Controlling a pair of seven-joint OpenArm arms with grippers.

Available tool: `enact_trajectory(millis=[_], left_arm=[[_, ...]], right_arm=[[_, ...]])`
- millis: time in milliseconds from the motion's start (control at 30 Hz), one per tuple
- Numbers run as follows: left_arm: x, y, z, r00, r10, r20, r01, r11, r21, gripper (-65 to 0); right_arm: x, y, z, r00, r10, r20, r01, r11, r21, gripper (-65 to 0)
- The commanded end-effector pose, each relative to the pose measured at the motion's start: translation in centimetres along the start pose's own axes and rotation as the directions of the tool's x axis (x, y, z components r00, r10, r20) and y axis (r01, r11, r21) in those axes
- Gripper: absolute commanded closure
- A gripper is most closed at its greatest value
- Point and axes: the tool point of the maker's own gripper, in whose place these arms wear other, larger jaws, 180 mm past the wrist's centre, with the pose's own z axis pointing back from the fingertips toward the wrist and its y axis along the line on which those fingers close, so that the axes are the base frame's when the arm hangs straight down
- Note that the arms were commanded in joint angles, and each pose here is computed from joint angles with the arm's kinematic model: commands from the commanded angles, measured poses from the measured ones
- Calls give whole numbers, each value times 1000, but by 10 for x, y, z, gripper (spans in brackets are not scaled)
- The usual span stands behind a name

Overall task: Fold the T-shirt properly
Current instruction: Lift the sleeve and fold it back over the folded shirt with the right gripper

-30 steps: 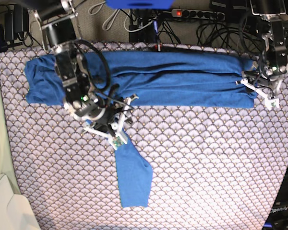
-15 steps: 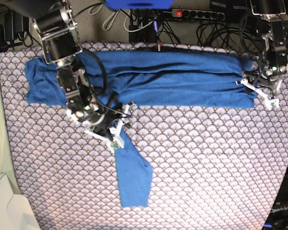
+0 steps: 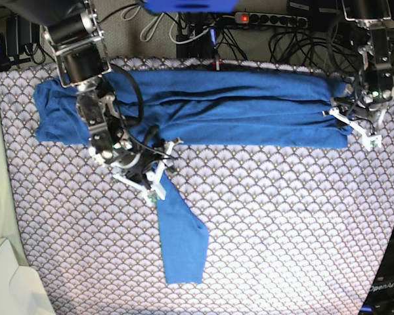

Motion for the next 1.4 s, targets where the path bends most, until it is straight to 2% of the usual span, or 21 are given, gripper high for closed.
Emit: enact_trajectory(millis=[0,100,267,567,667,800,933,1167,1367], left_arm=[[-9,-4,0,999,-6,-40,5,1000,-16,-324],[-9,-4,0,999,-5,-41,4,1000,-17,-324],[-11,-8,-1,999,-1,-41,0,1000,-21,-324],[-11,-8,-1,999,-1,-43,1,1000,-22,-324],[-11,-8,-1,999,-1,-41,0,1000,-21,-324],[-11,-8,-1,999,-1,-41,0,1000,-21,-324],[-11,-8,-1,999,-1,-41,0,1000,-21,-324],[-10,-8,-1,999,-1,-40,1,1000,-22,-324],[-11,-8,-1,999,-1,-43,0,1000,-21,-324]], right_arm=[[17,-9,3,999,8,39,-7,1000,-20,-155],[17,-8,3,999,11,38,-11,1000,-17,0],[16,-5,4,999,14,42,-14,1000,-11,0],[42,31,47,980,65,186,-68,998,7,0],[41,46,61,984,71,163,-75,997,20,0],[42,79,89,976,104,189,-119,991,68,0],[39,114,109,974,92,209,-119,985,122,0],[16,166,113,982,71,174,-112,965,238,0],[11,181,114,985,63,158,-106,956,273,0]])
